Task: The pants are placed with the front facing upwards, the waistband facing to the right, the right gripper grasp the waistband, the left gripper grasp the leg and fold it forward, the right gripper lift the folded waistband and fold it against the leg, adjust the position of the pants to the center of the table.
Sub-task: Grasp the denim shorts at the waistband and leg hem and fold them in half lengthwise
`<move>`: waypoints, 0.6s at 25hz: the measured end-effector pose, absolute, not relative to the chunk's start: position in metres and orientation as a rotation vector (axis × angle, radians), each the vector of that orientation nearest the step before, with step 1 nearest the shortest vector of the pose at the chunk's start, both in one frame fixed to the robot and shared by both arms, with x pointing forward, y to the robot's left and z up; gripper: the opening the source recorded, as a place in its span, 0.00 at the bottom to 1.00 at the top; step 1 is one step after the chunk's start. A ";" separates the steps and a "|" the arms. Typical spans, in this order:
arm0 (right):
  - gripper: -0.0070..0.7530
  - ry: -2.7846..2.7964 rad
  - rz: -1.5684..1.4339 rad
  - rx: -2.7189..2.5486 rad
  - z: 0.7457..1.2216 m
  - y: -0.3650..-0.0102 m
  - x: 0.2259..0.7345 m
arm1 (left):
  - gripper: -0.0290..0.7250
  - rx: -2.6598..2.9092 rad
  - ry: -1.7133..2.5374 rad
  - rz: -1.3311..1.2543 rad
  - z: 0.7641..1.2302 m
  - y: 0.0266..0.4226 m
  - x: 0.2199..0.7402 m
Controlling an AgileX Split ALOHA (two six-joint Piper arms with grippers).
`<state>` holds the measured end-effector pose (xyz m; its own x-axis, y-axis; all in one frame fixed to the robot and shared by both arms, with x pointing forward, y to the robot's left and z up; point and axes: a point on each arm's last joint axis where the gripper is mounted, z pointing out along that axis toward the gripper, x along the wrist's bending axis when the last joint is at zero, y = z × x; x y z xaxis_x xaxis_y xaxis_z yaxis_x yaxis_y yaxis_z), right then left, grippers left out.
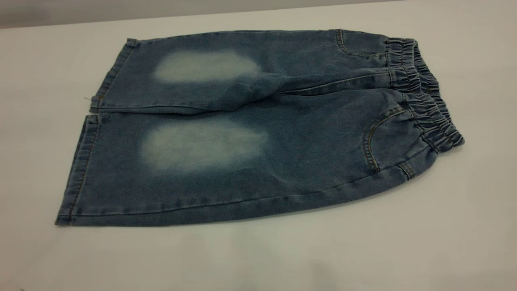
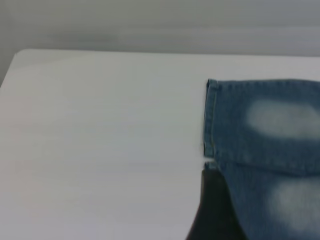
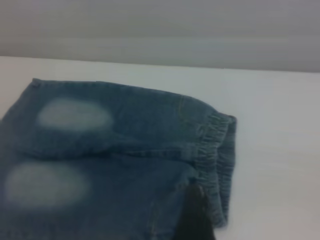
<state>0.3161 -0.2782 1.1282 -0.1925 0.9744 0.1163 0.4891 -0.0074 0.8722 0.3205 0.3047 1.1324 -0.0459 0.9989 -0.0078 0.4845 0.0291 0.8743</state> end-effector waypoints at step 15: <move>0.67 1.886 1.070 1.837 1.094 -0.272 0.436 | 0.63 1.494 1.671 0.757 1.127 0.296 0.475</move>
